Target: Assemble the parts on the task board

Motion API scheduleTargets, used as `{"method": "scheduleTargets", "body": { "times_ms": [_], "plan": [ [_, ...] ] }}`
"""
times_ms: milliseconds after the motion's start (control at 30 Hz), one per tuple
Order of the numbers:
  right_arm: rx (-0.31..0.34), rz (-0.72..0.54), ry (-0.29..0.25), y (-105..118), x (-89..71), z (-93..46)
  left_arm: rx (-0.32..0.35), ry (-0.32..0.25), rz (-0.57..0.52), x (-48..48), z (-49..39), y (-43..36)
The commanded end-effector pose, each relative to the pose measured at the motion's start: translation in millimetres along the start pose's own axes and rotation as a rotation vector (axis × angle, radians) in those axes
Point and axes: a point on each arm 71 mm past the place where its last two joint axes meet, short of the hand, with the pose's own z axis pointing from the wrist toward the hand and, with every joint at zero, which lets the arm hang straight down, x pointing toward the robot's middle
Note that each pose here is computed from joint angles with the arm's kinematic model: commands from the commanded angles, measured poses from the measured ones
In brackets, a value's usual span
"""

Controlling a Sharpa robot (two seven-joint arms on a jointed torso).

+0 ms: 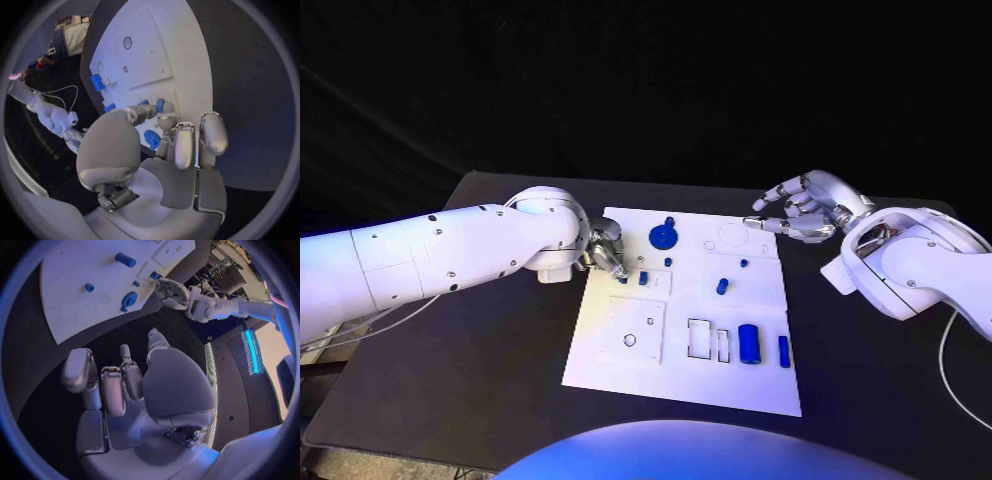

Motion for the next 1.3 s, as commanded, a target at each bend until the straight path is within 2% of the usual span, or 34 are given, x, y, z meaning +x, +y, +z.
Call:
{"method": "scheduleTargets", "body": {
  "times_ms": [33,933,1300],
  "plan": [
    [-0.01,-0.006,0.008,0.9,0.9,-0.2,0.008,0.032,0.006,4.4,1.2,-1.9],
    [-0.01,-0.005,0.007,0.6,0.5,-0.8,0.005,0.03,-0.001,3.6,4.1,-2.7],
    [-0.009,-0.005,0.007,0.1,0.1,-1.1,-0.007,0.026,0.006,2.4,5.6,-0.1]
  ]
}}
